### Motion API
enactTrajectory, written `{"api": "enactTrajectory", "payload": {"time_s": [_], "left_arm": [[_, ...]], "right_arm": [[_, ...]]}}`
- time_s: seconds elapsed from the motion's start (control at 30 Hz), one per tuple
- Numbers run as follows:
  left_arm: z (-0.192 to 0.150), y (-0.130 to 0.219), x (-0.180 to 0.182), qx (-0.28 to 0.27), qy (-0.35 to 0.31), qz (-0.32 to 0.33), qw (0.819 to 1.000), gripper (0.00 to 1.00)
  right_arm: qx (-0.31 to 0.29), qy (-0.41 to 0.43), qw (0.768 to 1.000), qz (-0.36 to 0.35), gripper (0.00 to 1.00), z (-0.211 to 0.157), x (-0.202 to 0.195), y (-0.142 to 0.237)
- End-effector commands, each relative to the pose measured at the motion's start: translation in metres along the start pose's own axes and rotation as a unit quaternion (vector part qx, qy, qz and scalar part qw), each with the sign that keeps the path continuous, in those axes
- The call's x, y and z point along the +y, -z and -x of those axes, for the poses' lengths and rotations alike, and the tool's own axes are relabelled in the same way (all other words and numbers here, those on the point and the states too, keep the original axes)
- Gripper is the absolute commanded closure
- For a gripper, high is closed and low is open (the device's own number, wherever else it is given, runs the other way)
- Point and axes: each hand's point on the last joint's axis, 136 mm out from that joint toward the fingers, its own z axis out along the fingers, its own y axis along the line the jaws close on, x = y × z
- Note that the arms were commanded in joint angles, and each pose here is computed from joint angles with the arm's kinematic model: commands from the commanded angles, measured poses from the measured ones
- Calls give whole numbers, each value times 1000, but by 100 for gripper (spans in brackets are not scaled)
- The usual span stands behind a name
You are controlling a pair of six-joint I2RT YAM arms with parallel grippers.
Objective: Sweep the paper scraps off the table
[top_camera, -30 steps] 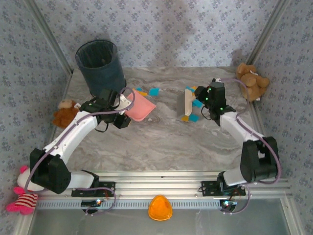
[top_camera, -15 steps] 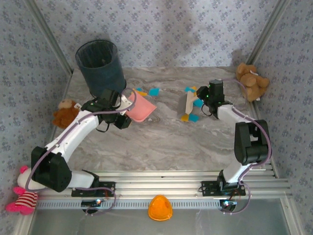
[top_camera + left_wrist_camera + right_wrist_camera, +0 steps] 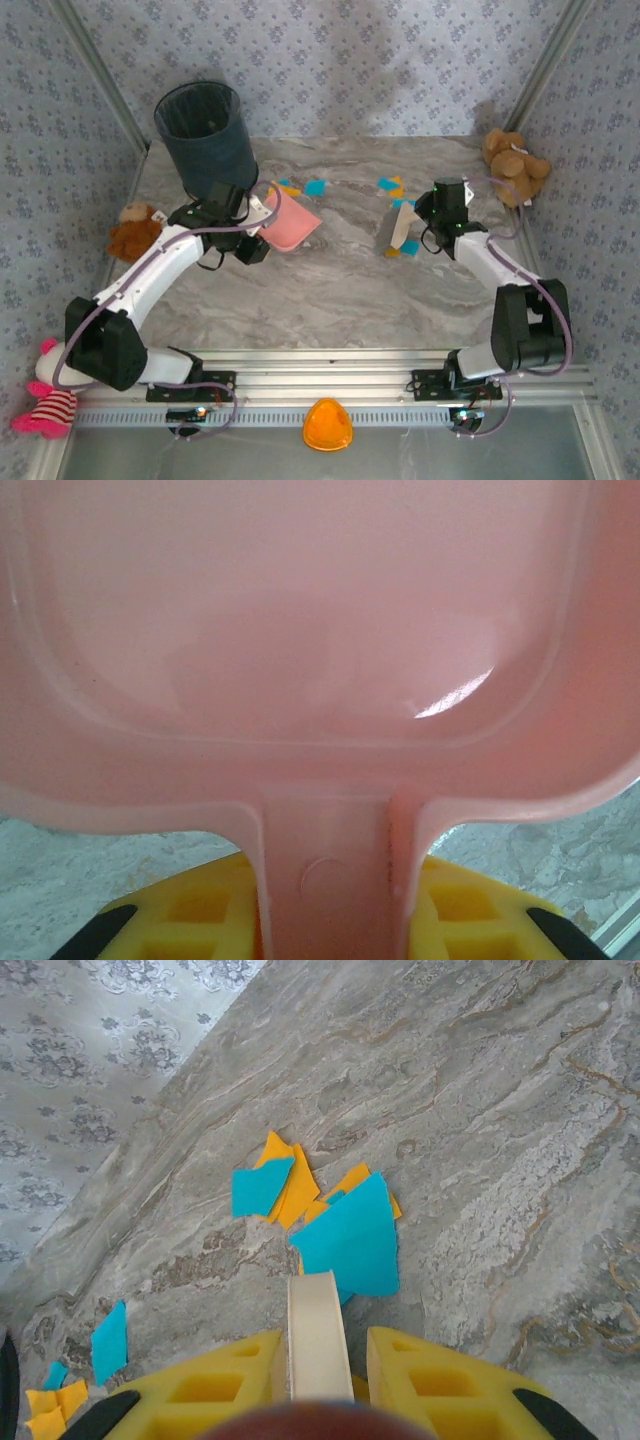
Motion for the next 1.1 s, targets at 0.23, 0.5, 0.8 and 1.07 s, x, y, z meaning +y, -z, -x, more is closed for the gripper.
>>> {"api": "enactTrajectory", "payload": {"time_s": [0.23,0.5,0.8,1.07], "left_arm": [[-5,-10,-30,47,-49,-41,997,100],[-1,-22,-50,89,-72,-68,991,100],[13,-55,-73,143,-125,-89,978,100],[30,-78,-88,169,-147,-101,969,100]], "right_arm": [[-26,94,984,147,100,17,61,50],[-67,176,980,70,100,35,32,86],[-77,235,968,-49,100,45,-19,105],[-90,294,947,-90,100,59,-24,97]]}}
